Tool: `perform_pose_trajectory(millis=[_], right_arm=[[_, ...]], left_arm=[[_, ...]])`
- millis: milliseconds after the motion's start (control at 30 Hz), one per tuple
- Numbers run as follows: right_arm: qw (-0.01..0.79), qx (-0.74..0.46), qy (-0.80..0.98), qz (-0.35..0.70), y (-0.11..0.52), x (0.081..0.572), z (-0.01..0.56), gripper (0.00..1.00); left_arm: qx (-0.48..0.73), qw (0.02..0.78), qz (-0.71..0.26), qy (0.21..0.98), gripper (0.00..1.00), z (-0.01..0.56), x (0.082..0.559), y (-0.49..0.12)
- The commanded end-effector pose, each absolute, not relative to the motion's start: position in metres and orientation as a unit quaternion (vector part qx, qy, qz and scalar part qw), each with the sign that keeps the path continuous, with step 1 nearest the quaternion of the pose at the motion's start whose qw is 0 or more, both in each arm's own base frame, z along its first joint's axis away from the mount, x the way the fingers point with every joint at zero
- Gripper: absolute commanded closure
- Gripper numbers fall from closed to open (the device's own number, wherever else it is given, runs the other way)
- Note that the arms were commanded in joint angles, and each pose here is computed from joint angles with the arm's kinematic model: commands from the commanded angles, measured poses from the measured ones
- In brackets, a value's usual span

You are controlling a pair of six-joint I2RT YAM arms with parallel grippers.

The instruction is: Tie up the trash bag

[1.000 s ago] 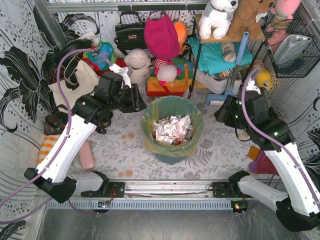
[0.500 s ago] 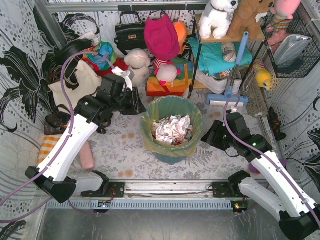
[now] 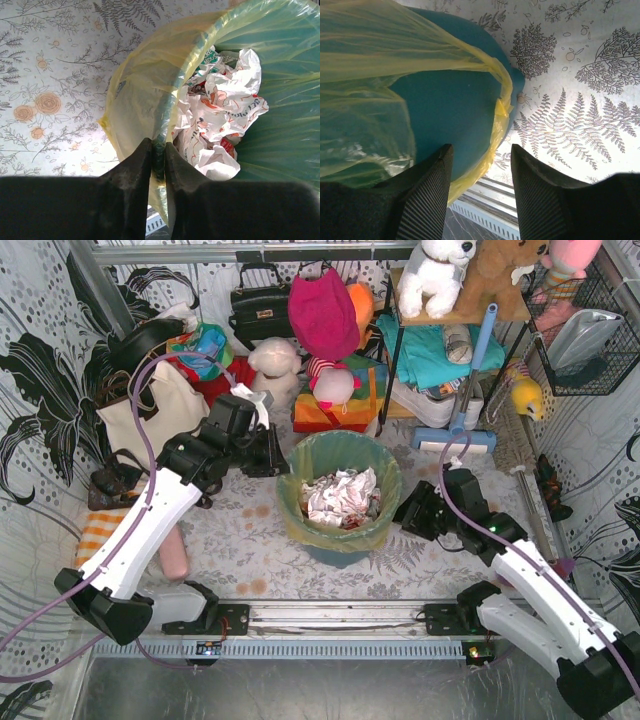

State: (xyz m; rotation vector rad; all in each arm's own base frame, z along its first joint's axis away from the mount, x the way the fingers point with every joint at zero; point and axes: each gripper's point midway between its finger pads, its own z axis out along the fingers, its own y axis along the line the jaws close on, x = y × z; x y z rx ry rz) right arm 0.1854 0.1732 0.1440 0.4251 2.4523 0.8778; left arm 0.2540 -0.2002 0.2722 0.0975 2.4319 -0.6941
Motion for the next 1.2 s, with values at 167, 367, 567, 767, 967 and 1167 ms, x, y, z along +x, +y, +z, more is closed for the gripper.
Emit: perform_pose_trajectory(millis=[167, 367, 567, 767, 967, 1167], right_arm=[[0.233, 0.172, 0.879, 0.380, 0.195, 0.192, 0.132, 0.52], [0.221, 0.174, 0.882, 0.377, 0.197, 0.192, 0.116, 0.58], [0.207, 0.179, 0.885, 0.377, 0.200, 0.192, 0.098, 0.61], [0.201, 0.185, 0.885, 0.378, 0.202, 0.194, 0.088, 0.62], [0.189, 0.186, 0.894, 0.360, 0.200, 0.193, 0.076, 0.66], [0.179, 0.182, 0.906, 0.337, 0.197, 0.194, 0.068, 0.72]], left_arm=[[0.048, 0.309, -0.272, 0.910, 0.78, 0.278, 0.256, -0.204], [0.046, 0.306, -0.272, 0.911, 0.87, 0.276, 0.256, -0.204], [0.046, 0.307, -0.274, 0.910, 0.94, 0.277, 0.255, -0.204], [0.045, 0.308, -0.278, 0.909, 1.00, 0.277, 0.255, -0.205], [0.044, 0.307, -0.279, 0.909, 1.00, 0.276, 0.254, -0.205], [0.043, 0.306, -0.279, 0.909, 1.00, 0.275, 0.254, -0.204]])
